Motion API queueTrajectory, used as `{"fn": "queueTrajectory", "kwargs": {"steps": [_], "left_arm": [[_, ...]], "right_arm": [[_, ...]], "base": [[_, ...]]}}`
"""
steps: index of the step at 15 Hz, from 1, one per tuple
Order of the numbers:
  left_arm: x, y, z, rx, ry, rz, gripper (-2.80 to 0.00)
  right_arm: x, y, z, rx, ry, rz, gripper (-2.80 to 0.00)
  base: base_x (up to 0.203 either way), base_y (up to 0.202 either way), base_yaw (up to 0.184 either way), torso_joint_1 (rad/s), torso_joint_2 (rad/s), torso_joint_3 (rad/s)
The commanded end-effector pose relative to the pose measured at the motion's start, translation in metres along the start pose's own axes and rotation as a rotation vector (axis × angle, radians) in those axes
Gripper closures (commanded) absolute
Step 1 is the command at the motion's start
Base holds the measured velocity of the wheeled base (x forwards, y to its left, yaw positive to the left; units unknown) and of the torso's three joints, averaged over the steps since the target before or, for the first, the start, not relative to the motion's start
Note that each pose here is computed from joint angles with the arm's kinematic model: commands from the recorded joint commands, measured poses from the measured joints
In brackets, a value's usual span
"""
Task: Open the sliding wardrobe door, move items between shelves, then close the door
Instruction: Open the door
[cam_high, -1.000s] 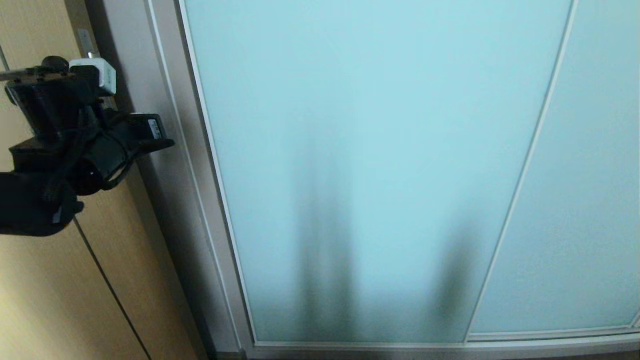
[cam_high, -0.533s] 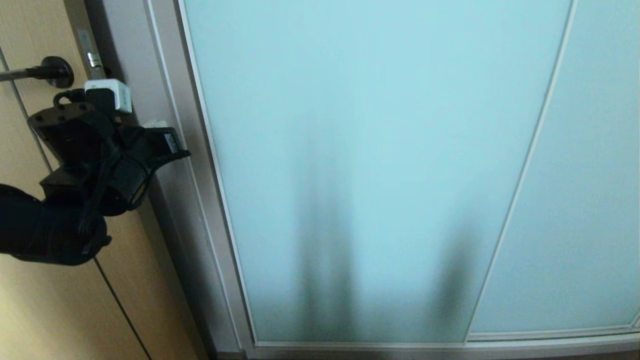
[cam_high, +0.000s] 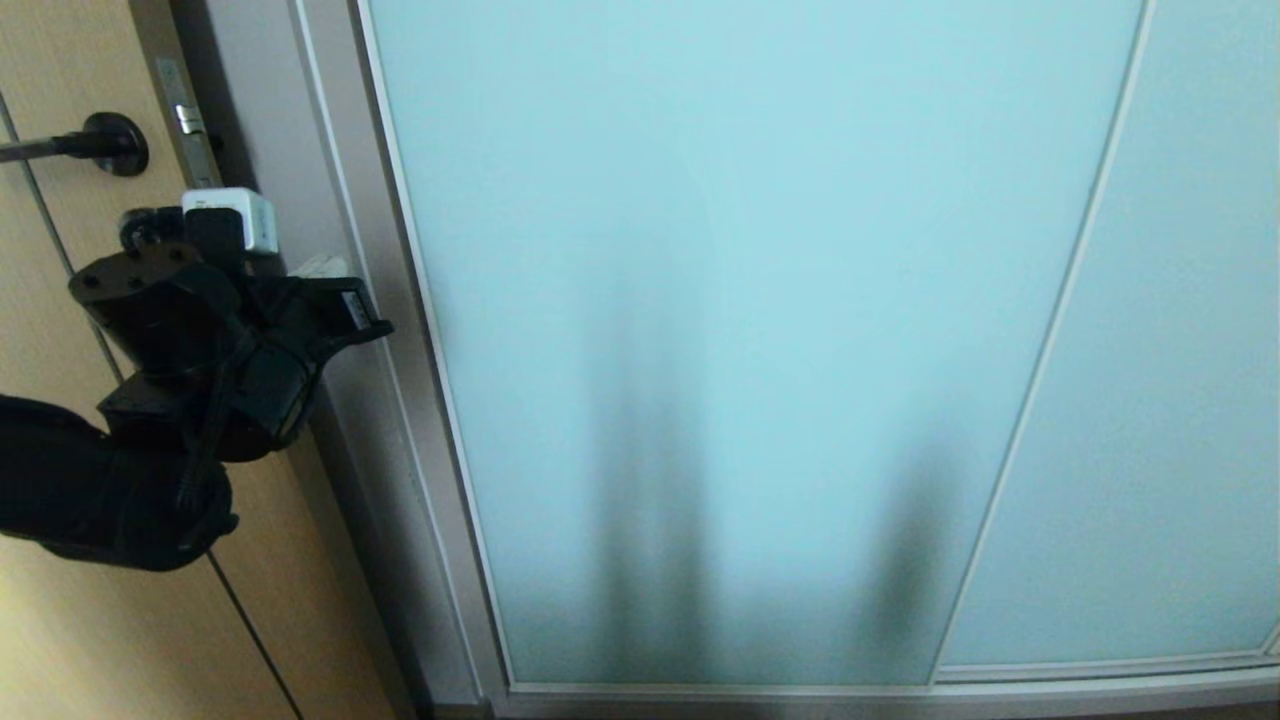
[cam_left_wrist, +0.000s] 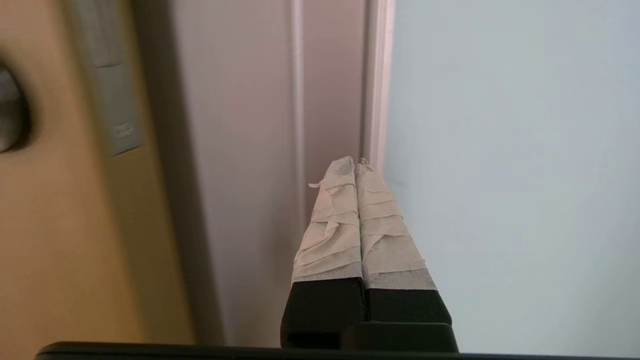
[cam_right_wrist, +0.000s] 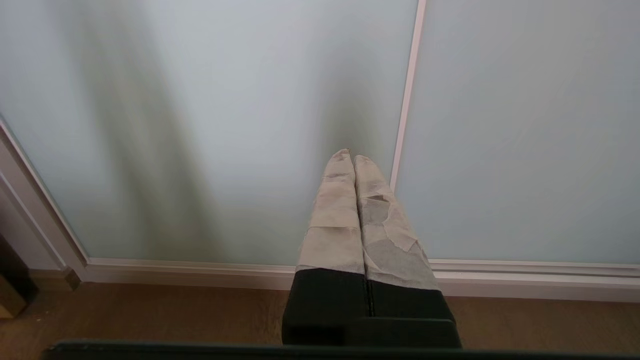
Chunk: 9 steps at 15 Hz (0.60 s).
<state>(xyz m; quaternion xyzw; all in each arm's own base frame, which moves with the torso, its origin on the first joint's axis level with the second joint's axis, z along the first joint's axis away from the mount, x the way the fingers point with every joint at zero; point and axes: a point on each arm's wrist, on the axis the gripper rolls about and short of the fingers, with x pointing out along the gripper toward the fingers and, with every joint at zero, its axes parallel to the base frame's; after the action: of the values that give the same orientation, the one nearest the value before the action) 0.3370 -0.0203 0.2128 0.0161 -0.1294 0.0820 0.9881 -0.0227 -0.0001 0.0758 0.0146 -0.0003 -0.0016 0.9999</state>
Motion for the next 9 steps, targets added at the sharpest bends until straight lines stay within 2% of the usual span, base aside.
{"fn": "queueTrajectory", "kwargs": {"steps": [1,9], "left_arm": [[0.010,-0.002,-0.007,0.003,-0.001,0.004,0.00],[0.041,-0.007,-0.013,0.017,0.003,0.041,0.00]], "right_arm": [[0.000,0.000,0.000,0.000,0.001,0.000,0.00],[0.000,0.000,0.000,0.000,0.001,0.000,0.00]], "base": [[0.000,0.000,0.000,0.000,0.00,0.000],[0.000,0.000,0.000,0.000,0.00,0.000]]}}
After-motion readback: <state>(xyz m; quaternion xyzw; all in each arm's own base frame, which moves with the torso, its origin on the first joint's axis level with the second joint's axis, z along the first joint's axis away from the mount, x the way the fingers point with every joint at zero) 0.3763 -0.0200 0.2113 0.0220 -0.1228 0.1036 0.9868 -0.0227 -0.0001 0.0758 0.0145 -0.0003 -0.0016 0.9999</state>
